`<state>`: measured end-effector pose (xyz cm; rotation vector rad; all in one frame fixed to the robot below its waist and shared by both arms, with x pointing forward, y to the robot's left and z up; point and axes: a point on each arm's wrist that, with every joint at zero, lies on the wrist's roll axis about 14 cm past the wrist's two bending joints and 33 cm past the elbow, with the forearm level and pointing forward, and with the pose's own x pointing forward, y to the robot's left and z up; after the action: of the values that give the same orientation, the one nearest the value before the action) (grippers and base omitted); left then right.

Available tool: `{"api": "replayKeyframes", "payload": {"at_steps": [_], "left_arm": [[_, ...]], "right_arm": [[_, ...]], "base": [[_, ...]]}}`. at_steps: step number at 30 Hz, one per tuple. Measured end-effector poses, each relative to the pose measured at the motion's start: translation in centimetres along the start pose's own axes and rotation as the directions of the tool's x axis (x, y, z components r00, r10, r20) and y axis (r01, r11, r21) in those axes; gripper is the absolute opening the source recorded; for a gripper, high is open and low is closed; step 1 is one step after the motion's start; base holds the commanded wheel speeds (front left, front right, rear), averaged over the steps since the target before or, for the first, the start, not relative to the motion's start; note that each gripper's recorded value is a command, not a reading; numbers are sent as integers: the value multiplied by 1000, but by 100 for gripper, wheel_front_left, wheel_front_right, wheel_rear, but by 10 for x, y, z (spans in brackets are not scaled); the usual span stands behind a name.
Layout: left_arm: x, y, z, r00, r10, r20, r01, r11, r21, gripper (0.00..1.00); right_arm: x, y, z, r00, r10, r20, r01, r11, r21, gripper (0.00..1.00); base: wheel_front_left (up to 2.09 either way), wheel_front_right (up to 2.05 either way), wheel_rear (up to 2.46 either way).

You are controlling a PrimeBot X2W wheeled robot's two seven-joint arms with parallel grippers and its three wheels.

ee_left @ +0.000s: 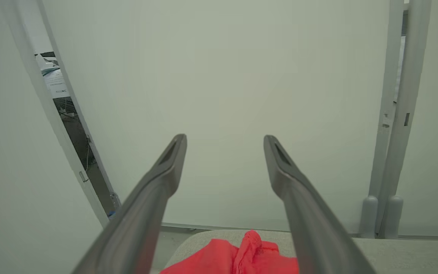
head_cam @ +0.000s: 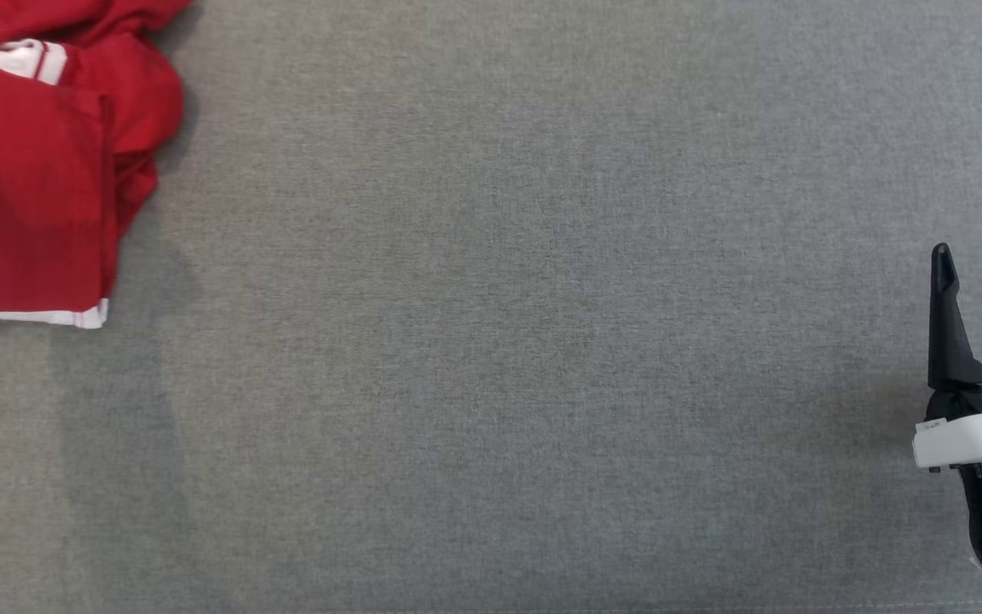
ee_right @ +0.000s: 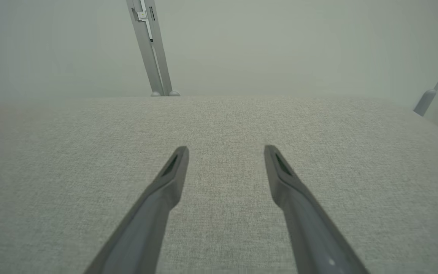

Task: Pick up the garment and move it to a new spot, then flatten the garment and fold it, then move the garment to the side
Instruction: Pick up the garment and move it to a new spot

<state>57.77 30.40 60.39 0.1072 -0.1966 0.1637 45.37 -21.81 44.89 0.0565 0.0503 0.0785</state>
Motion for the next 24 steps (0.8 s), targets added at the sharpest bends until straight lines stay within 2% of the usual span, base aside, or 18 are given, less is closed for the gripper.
{"api": "replayKeyframes", "payload": {"at_steps": [6,11,21,22,23,24], "left_arm": [[18,-19,-81,973,-38,-226,40,999,4,100],[12,-18,-146,912,-17,-410,26,1000,17,100],[-17,2,-209,809,67,-584,-48,998,47,100],[-18,2,-210,805,65,-589,-47,998,46,67],[-18,3,-209,813,68,-579,-50,998,47,2],[-18,4,-208,819,70,-569,-51,997,49,0]], "right_arm": [[-3,-24,-17,997,-58,-43,57,998,-22,100],[-9,-35,-28,993,-90,-77,87,996,-34,100],[-17,-47,-28,989,-123,-84,119,992,-50,100],[-17,-47,-28,989,-123,-83,119,992,-50,100],[-17,-47,-27,989,-122,-82,118,992,-50,100],[-17,-46,-27,989,-121,-80,117,992,-50,100]], "base": [[0,0,0],[0,0,0],[0,0,0],[0,0,0],[0,0,0],[0,0,0]]}}
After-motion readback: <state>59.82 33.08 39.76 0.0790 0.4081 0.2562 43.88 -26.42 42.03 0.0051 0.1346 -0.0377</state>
